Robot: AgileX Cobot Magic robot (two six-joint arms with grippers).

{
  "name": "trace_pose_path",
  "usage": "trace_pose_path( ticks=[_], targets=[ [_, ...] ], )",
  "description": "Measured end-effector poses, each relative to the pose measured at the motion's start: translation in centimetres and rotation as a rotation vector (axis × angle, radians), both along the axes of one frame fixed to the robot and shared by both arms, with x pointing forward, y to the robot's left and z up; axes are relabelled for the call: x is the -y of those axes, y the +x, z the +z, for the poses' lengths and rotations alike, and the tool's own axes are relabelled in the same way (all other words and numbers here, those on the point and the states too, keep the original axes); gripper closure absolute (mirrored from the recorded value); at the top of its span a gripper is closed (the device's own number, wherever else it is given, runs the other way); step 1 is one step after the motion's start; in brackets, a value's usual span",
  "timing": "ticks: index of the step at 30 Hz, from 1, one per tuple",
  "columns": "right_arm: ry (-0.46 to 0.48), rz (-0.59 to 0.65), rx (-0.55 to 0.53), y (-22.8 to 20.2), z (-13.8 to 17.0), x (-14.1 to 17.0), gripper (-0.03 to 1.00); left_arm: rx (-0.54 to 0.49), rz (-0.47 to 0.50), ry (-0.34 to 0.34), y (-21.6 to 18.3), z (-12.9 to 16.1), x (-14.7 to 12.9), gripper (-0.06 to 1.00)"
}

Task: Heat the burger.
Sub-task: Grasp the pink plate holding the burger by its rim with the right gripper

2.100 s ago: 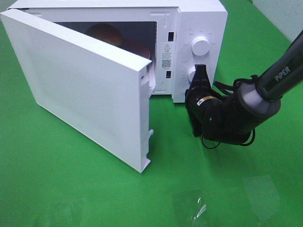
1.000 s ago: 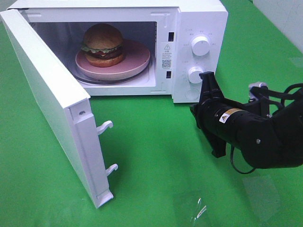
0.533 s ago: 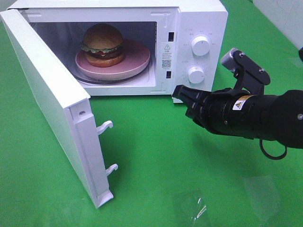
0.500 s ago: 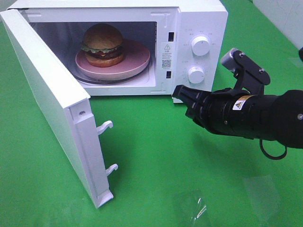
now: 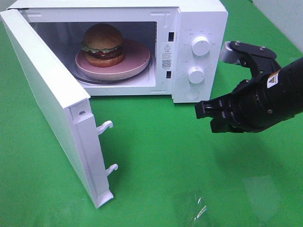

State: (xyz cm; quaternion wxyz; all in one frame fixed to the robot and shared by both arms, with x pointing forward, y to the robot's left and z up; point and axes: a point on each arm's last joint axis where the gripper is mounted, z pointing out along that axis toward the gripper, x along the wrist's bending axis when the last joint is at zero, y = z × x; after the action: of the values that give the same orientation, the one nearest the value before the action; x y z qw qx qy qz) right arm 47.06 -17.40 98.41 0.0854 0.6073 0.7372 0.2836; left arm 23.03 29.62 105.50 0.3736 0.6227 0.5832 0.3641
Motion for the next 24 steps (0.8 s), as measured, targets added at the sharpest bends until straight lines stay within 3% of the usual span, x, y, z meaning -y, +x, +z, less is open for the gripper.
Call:
trace_pose_path(
  ticks=[1,2,3,5,14,15,16,17,18,19,20,21,23,24],
  targets=[
    [-0.088,0.063,-0.04,-0.1,0.9,0.2,0.9,0.0,0.0,0.0,0.0,0.0,0.0,-0.05],
    [-0.088,0.063,-0.04,-0.1,0.9,0.2,0.9,0.0,0.0,0.0,0.0,0.0,0.0,-0.05],
    [-0.161,0.102,-0.08,-0.3,1.7,0.6,0.89,0.0,0.0,0.0,0.0,0.0,0.0,-0.05],
    [-0.217,0.126,-0.104,-0.5,2.6,1.0,0.88,0.0,0.0,0.0,0.0,0.0,0.0,-0.05],
    [-0.301,0.223,-0.097,-2.9,5.5,2.5,0.76,0.0,0.0,0.0,0.0,0.0,0.0,-0.05],
    [-0.299,0.235,-0.069,-3.6,6.4,2.8,0.69,0.0,0.0,0.0,0.0,0.0,0.0,-0.05],
    [-0.299,0.235,-0.069,-3.6,6.4,2.8,0.69,0.0,0.0,0.0,0.0,0.0,0.0,-0.05],
    [-0.289,0.237,-0.026,-4.3,7.4,3.2,0.58,0.0,0.0,0.0,0.0,0.0,0.0,-0.05],
    [-0.289,0.237,-0.026,-4.3,7.4,3.2,0.58,0.0,0.0,0.0,0.0,0.0,0.0,-0.05],
    [-0.278,0.237,0.009,-4.8,8.2,3.4,0.45,0.0,0.0,0.0,0.0,0.0,0.0,-0.05],
    [-0.278,0.237,0.009,-4.8,8.2,3.4,0.45,0.0,0.0,0.0,0.0,0.0,0.0,-0.05],
    [-0.27,0.236,0.035,-5.4,8.8,3.7,0.32,0.0,0.0,0.0,0.0,0.0,0.0,-0.05],
    [-0.269,0.237,0.043,-5.7,9.1,3.9,0.27,0.0,0.0,0.0,0.0,0.0,0.0,-0.05],
    [-0.276,0.239,0.036,-6.4,9.4,4.3,0.15,0.0,0.0,0.0,0.0,0.0,0.0,-0.05]
  ],
)
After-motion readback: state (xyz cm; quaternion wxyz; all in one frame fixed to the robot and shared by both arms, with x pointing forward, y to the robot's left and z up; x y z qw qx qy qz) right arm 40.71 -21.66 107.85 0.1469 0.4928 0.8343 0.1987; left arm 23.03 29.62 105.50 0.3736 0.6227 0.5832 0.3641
